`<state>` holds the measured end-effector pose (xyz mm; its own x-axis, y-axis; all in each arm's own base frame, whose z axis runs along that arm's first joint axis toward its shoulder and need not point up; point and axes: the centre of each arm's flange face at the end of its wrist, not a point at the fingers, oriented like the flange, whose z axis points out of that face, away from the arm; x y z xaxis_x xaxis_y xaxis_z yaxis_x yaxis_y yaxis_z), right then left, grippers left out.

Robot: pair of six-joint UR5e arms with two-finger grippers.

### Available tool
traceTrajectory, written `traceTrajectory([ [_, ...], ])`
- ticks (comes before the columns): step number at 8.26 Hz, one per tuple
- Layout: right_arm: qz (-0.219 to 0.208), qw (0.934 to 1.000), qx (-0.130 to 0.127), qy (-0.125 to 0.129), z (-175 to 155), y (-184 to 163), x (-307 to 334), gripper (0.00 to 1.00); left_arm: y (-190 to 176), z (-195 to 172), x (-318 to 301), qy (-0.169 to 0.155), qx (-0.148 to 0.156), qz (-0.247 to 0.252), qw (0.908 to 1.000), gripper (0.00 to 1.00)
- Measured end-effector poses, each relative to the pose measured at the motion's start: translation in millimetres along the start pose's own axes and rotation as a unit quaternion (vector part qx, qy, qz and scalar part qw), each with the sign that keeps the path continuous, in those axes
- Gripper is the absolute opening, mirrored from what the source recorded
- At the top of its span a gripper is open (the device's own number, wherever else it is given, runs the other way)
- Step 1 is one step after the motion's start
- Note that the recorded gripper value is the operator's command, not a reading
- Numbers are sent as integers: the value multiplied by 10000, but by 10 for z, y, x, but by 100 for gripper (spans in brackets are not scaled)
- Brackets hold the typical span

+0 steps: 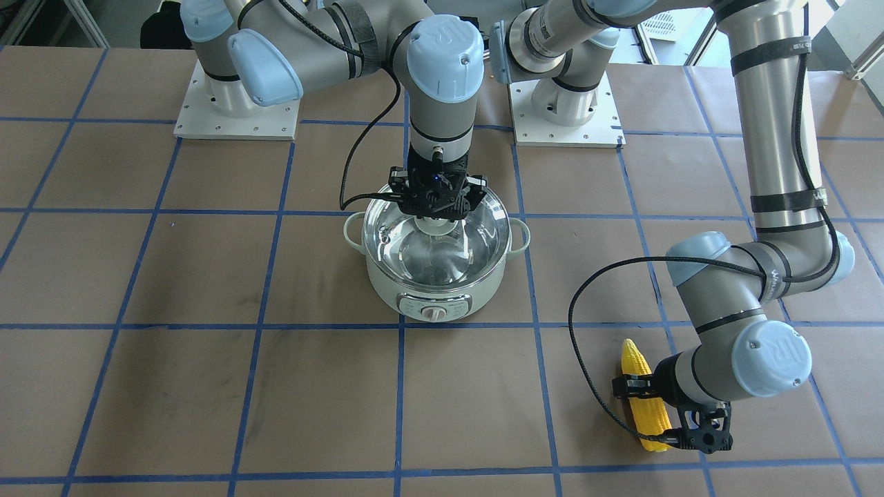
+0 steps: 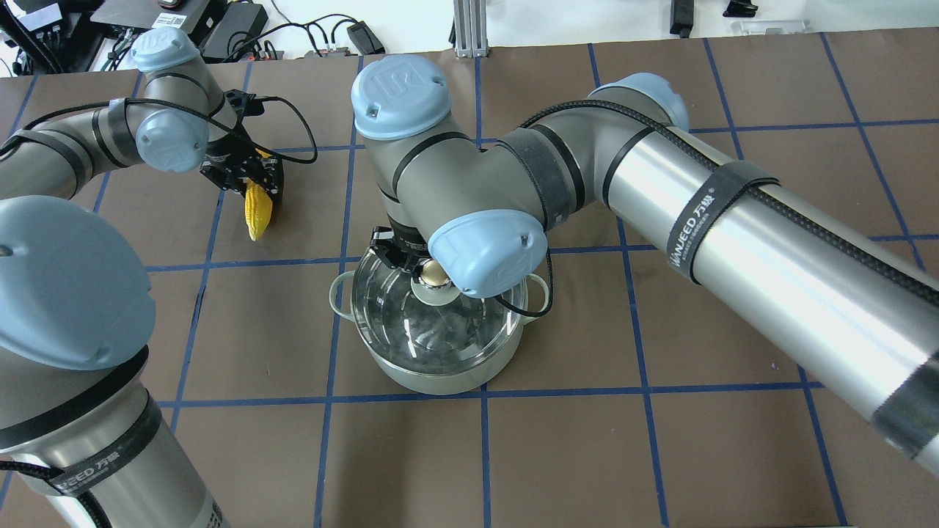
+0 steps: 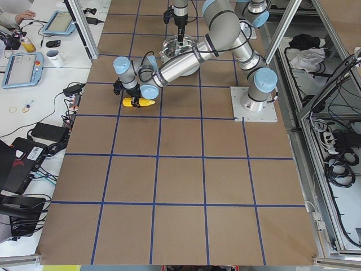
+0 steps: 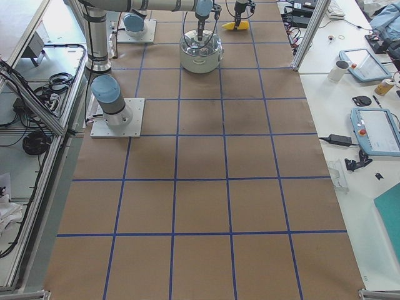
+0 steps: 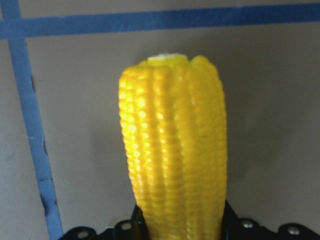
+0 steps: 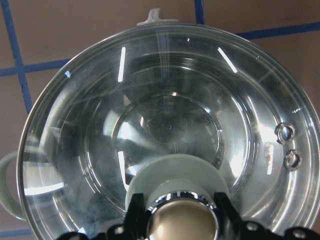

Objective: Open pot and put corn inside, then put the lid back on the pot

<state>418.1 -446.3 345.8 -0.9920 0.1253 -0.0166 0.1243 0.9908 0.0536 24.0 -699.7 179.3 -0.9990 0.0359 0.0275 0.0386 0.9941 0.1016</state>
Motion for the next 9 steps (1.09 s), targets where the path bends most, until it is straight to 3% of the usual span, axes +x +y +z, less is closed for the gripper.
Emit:
traceTrajectory([
  [2, -4, 10000, 55, -25, -65, -5, -1, 31, 0, -147, -5, -52, 105, 20, 9999, 0],
  [4, -25, 9999, 157, -39, -242, -15, 66, 30, 59, -549, 4, -159, 372, 22, 9992, 0],
  [6, -110, 9997, 226, -33, -626, -29, 274, 30, 199, -1000, 39, -230, 597, 18, 9980, 0],
  [9, -348, 9987, 361, -45, -1199, -93, 847, 30, 462, -1519, 155, -271, 694, -61, 9972, 0],
])
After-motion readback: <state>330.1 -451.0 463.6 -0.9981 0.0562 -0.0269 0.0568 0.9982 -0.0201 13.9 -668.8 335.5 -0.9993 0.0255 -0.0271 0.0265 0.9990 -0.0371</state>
